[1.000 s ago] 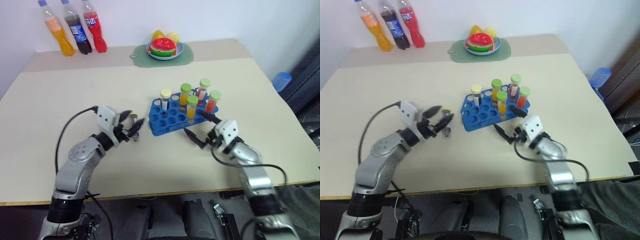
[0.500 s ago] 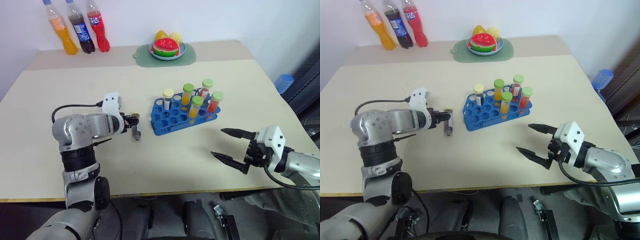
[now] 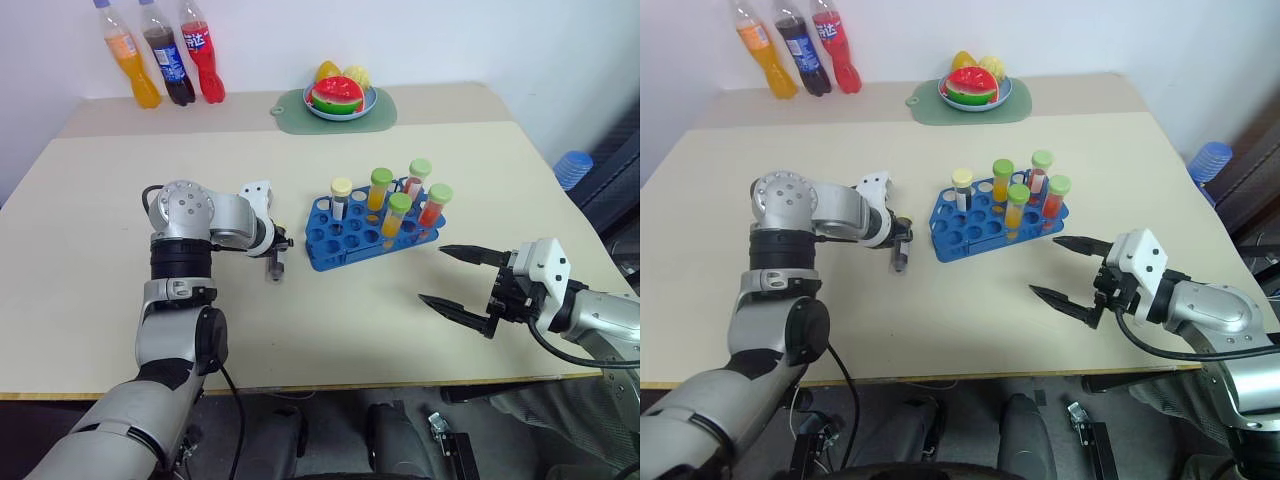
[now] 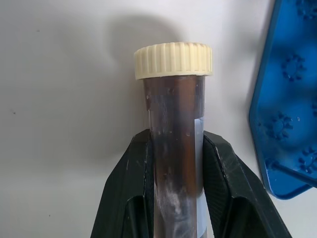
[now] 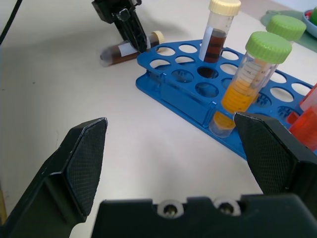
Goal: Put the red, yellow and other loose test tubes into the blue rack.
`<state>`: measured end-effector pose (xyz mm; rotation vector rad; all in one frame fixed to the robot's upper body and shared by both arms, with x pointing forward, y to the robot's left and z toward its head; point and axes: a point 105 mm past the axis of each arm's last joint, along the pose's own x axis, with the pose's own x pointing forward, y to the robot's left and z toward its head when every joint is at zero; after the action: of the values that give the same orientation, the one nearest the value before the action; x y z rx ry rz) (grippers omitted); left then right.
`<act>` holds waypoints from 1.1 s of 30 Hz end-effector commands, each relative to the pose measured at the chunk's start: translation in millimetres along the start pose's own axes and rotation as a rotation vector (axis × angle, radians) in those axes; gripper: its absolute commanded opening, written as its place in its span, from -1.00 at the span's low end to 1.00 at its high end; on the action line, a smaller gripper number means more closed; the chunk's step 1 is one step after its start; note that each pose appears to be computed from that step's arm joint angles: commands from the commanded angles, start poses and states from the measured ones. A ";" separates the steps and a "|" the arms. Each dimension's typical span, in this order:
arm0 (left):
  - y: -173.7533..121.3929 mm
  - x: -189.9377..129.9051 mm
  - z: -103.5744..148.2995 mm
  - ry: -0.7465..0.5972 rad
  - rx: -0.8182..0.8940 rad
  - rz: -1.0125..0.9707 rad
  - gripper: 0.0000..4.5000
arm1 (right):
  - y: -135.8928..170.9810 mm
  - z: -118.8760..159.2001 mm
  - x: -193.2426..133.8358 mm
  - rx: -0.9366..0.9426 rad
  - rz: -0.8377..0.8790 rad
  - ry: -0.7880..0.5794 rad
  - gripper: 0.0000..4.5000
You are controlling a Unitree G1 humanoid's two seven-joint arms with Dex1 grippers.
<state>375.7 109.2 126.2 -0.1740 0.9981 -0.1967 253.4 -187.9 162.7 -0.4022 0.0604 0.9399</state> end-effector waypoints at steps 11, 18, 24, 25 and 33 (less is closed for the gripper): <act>-20.6 -117.7 -2.3 -0.630 0.377 -0.791 -0.66 | 1.7 4.1 1.5 -0.008 -0.104 -0.052 1.00; -59.1 -113.4 6.9 -0.908 0.608 -1.036 -0.66 | 17.1 -3.2 4.8 0.050 -0.208 -0.077 1.00; -86.0 -71.2 11.8 -0.887 0.701 -1.120 -0.66 | 31.1 -3.9 2.9 0.076 -0.296 -0.090 1.00; -86.8 -59.8 11.7 -0.886 0.748 -1.090 -0.66 | 32.9 -4.1 2.7 0.079 -0.307 -0.092 1.00; -93.6 -13.2 3.5 -0.850 0.805 -1.026 -0.66 | 42.2 -5.2 0.5 0.094 -0.389 -0.094 1.00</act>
<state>362.2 23.1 164.9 -0.0538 -0.1462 -1.3175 224.4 -173.1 129.4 -0.2488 0.0132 0.5715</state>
